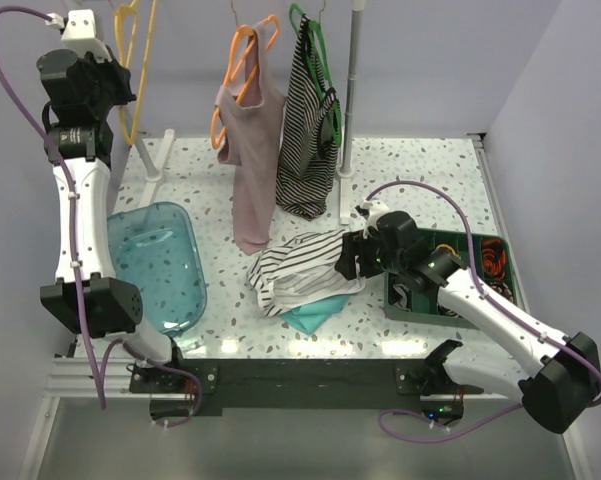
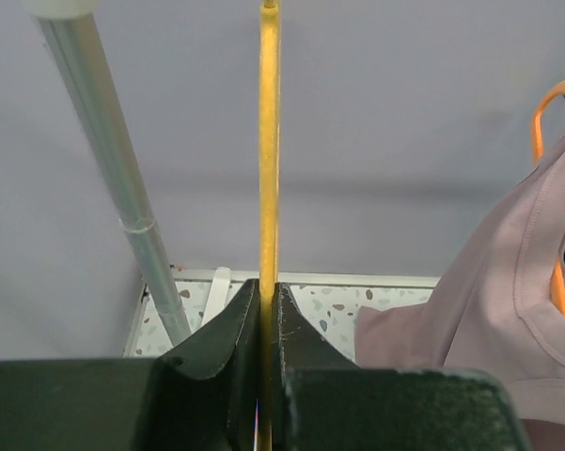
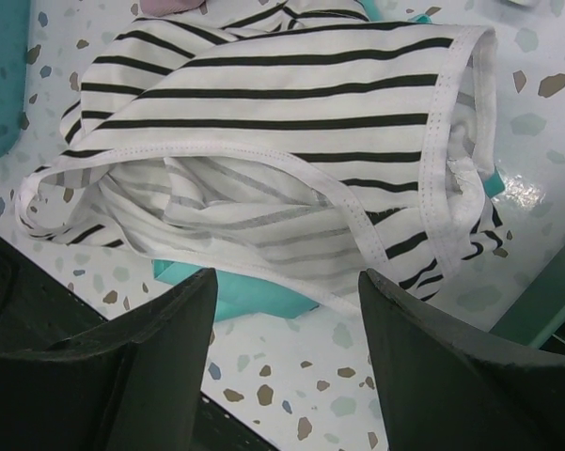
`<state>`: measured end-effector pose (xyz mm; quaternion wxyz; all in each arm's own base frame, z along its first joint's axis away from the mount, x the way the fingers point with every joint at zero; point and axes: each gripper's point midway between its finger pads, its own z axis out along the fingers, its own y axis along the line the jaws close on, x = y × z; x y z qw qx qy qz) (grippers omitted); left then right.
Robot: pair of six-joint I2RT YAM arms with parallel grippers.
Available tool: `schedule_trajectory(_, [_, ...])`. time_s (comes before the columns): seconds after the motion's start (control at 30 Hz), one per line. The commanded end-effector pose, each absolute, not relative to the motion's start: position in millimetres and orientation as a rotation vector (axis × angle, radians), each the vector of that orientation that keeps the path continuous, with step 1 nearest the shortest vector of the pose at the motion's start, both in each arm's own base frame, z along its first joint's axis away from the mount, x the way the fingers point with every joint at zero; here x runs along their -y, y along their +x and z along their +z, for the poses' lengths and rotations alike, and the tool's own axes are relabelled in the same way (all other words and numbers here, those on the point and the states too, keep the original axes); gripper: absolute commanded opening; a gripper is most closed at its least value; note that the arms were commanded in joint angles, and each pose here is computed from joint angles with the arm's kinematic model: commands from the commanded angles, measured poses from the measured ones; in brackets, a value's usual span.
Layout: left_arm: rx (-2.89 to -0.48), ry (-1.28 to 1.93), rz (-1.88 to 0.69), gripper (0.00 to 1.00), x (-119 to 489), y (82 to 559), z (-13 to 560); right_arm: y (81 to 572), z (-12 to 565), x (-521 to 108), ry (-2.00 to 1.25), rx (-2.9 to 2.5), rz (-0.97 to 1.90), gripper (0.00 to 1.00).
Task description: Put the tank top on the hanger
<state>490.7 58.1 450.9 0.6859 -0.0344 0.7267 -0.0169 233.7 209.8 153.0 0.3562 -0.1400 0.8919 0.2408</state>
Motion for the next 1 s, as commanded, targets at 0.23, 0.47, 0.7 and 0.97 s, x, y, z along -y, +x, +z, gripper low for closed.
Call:
schedule_trajectory(0.23, [-1.496,-0.022,-0.067,0.0,-41,452,489,240,175,-211,-0.349,-2.223,0.635,0.66])
schedule_trajectory(0.47, [-1.533,-0.047,-0.083,0.0,-36,426,469,238,175,-211,-0.354,-2.227,0.642,0.66])
schedule_trajectory(0.7, [-1.575,-0.1,-0.145,0.0,-24,381,458,236,176,-210,-0.355,-2.233,0.637,0.66])
schedule_trajectory(0.97, [-1.452,-0.039,-0.157,0.0,-1,286,511,232,183,-201,-0.342,-2.238,0.605,0.66])
